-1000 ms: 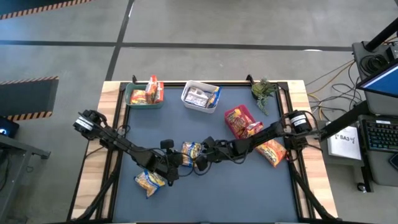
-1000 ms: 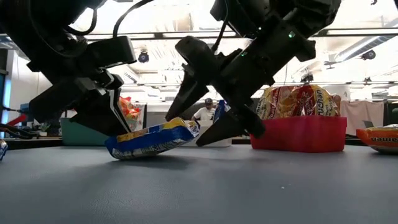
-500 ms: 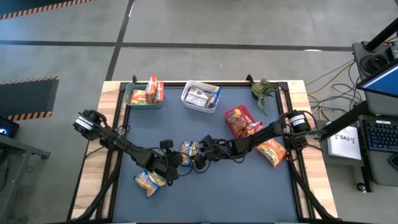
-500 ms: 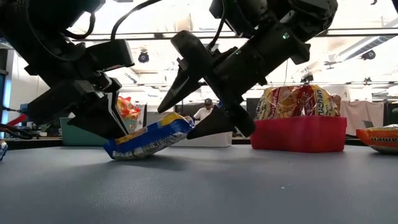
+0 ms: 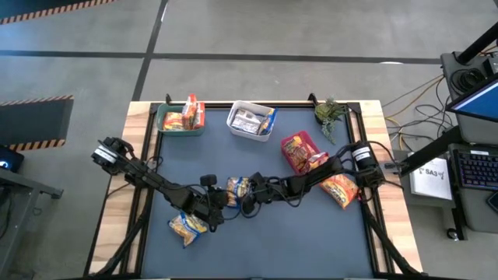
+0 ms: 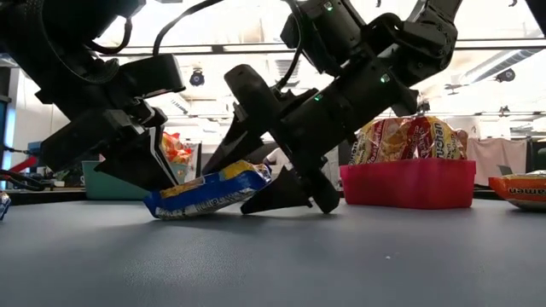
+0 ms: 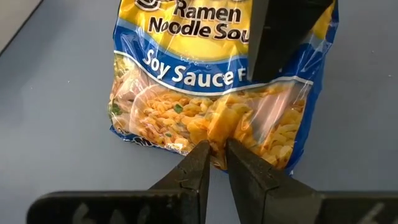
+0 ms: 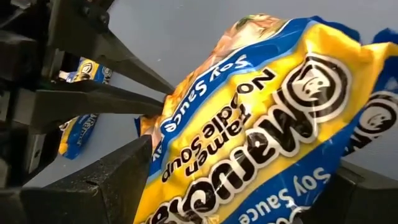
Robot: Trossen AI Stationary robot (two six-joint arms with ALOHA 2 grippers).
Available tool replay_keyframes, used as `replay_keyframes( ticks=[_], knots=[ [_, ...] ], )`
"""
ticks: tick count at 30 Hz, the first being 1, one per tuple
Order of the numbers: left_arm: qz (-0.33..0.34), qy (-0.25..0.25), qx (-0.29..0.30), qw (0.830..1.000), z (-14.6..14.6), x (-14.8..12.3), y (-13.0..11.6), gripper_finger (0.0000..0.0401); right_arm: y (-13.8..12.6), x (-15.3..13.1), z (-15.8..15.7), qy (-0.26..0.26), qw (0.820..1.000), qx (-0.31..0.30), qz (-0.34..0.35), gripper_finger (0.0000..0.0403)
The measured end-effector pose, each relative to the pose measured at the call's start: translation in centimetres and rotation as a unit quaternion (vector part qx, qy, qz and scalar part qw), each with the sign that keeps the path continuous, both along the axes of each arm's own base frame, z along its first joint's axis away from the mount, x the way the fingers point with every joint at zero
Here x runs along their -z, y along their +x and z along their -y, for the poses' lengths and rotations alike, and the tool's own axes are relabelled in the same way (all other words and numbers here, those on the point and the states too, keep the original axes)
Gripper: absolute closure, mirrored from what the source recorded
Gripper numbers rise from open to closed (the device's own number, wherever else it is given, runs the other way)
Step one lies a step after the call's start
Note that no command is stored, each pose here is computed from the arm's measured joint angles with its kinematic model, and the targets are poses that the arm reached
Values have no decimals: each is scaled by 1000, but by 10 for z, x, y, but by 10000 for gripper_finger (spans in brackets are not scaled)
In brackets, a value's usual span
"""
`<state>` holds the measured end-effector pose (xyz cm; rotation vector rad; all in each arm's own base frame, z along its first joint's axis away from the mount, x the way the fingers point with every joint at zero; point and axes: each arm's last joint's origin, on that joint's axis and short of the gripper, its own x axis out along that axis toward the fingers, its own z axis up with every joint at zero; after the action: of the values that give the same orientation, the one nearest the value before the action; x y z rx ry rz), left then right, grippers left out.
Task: Sort Maruchan noodles
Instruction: Put the blue noodle pack into the white bin
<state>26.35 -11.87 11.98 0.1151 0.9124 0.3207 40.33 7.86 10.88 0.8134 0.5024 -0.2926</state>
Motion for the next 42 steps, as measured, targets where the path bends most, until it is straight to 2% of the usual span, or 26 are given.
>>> replay_keyframes(
  ticks=[5, 18, 32, 42],
  knots=[
    [1, -1, -1, 1000, 0, 0, 0, 361, 1, -3, 0, -3, 1000, -8, 7, 88],
    [8, -4, -6, 1000, 0, 0, 1, 361, 0, -3, 0, -3, 1000, -7, 6, 149],
    [12, -3, -7, 1000, 1, -1, 1, 359, 0, -3, 0, -7, 1000, -9, 5, 160],
    [22, 2, -16, 1000, 0, -1, 2, 303, -1, -3, 0, -12, 1000, -12, 0, 161]
  ],
)
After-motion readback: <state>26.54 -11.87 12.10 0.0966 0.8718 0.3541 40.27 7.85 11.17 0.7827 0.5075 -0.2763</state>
